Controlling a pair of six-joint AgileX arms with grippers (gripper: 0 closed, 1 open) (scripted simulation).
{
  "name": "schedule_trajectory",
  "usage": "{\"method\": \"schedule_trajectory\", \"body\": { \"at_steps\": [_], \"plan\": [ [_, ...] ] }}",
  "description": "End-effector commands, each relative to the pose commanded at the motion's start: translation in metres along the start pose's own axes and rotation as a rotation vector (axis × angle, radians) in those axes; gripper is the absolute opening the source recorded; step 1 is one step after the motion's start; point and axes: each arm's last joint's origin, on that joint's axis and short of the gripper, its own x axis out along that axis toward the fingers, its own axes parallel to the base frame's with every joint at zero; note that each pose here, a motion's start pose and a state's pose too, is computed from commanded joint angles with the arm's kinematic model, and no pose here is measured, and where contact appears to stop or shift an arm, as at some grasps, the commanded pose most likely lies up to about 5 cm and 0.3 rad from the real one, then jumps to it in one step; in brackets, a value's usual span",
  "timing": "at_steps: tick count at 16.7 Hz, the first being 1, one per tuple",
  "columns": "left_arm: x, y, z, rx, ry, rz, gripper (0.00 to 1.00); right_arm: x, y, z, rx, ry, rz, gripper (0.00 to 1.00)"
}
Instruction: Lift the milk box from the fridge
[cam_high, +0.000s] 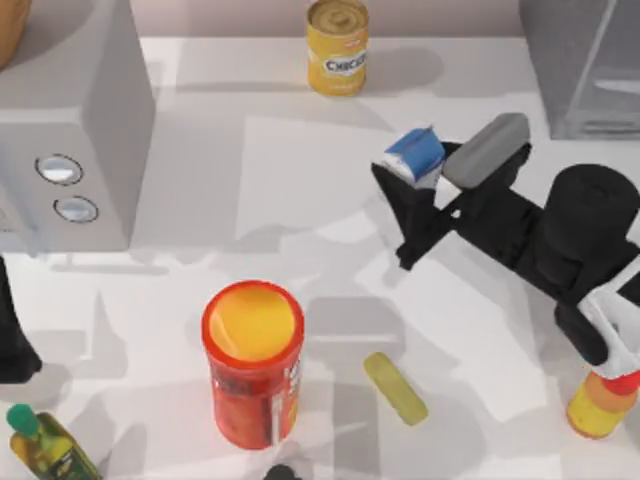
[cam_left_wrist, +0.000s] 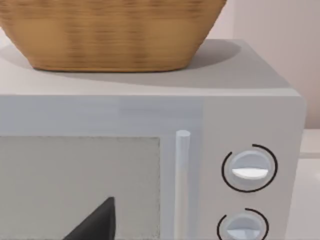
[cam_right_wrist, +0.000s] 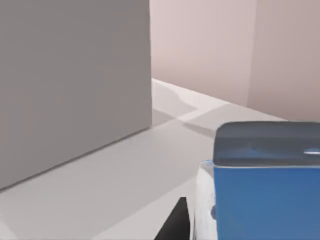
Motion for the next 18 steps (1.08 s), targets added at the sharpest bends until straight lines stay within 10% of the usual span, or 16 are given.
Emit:
{"method": "schedule_trajectory", "body": {
  "at_steps": [13,18],
  "plan": [
    [0.0,0.0,0.0,0.0,0.0,0.0,1.0,0.02,-0.003,-0.037,-0.01,0.066,-0.026,0.0],
    [0.0,0.0,0.0,0.0,0.0,0.0,1.0,0.02,-0.003,-0.037,-0.01,0.066,-0.026,0.38]
  ]
}}
